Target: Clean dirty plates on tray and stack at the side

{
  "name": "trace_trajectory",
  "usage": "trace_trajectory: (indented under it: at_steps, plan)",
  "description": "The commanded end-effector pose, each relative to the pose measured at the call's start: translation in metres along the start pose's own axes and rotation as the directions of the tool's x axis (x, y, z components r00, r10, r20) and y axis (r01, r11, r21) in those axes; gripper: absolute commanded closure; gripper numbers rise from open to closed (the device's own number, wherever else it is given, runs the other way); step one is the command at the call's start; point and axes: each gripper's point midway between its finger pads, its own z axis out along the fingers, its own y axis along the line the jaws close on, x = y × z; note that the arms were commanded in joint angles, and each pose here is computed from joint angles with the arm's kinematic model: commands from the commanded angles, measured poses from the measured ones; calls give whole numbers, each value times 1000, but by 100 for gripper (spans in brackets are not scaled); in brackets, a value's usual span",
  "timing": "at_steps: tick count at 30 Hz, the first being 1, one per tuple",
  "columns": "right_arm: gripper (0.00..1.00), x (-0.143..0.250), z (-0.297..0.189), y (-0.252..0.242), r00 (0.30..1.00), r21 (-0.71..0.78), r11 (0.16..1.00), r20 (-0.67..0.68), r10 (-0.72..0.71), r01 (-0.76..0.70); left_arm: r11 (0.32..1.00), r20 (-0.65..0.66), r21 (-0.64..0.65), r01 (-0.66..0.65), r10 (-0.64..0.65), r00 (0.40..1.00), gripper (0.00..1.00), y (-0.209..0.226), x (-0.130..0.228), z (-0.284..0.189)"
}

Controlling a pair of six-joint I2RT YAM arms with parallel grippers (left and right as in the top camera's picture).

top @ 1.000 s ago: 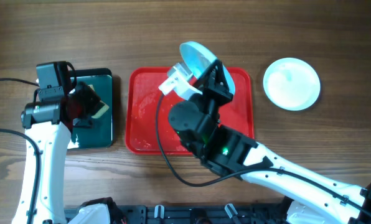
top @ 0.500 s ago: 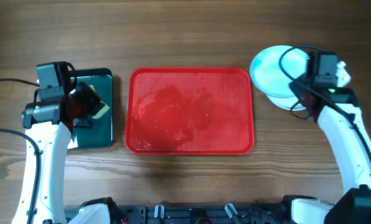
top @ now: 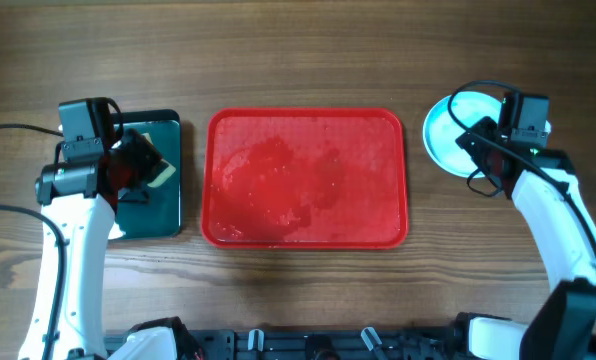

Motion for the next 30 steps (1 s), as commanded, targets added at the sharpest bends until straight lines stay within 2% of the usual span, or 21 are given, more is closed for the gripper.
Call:
trace_trajectory:
  at_steps: [1, 5, 8, 9, 10, 11, 12, 13, 14, 19, 21, 23, 25, 27, 28, 29, 30]
  plan:
    - [27, 20, -43, 52, 983, -223, 958, 8, -183, 181, 1000, -42, -28, 10, -11, 999, 96, 4, 1, 25]
    - [22, 66, -106, 97, 943, -387, 864, 58, -327, 323, 990, -89, -127, 67, -79, 993, 96, 35, -2, 59]
    - [21, 98, -131, 112, 926, -454, 818, 46, -375, 353, 972, -107, -188, 141, -163, 981, 94, 65, -7, 72]
    - [21, 104, -133, 116, 918, -465, 806, 43, -393, 367, 967, -116, -195, 164, -189, 975, 73, 71, -7, 75]
    - [20, 110, -134, 119, 913, -472, 798, 40, -406, 375, 967, -132, -182, 176, -202, 970, 66, 71, -5, 78]
    - [18, 115, -136, 120, 907, -477, 790, 41, -419, 387, 968, -147, -170, 183, -208, 967, 64, 70, -4, 81]
    - [18, 118, -137, 122, 903, -483, 783, 41, -428, 393, 968, -147, -171, 183, -208, 967, 50, 70, -4, 81]
    - [17, 121, -139, 123, 899, -488, 776, 40, -437, 399, 969, -148, -165, 183, -208, 967, 30, 69, -4, 81]
    - [16, 124, -141, 124, 893, -492, 768, 42, -449, 409, 971, -154, -152, 186, -209, 966, 27, 66, -4, 81]
    - [16, 121, -163, 96, 883, -412, 788, 109, -457, 458, 982, -156, 2, 188, -185, 970, 30, 37, -9, 58]
    - [16, 117, -181, 75, 897, -379, 814, 138, -420, 440, 984, -90, 64, 169, -163, 983, 30, 26, -19, 29]
    - [16, 111, -199, 41, 922, -331, 861, 171, -348, 386, 978, -41, 200, 60, -53, 998, 29, 0, -16, -12]
    - [16, 108, -213, 22, 926, -331, 868, 207, -315, 370, 953, -11, 302, -39, 44, 999, 24, -23, -4, -41]
    - [17, 103, -229, 8, 918, -356, 855, 267, -295, 378, 921, -2, 363, -140, 150, 989, 23, -50, 23, -63]
    - [17, 102, -231, 5, 915, -363, 851, 284, -287, 379, 907, -9, 384, -174, 192, 981, 19, -60, 34, -66]
    - [12, 101, -229, 2, 913, -356, 854, 294, -282, 379, 889, -23, 406, -211, 241, 970, 2, -72, 47, -66]
    - [10, 103, -227, 1, 913, -351, 855, 290, -288, 381, 881, -32, 414, -230, 267, 963, 0, -77, 54, -66]
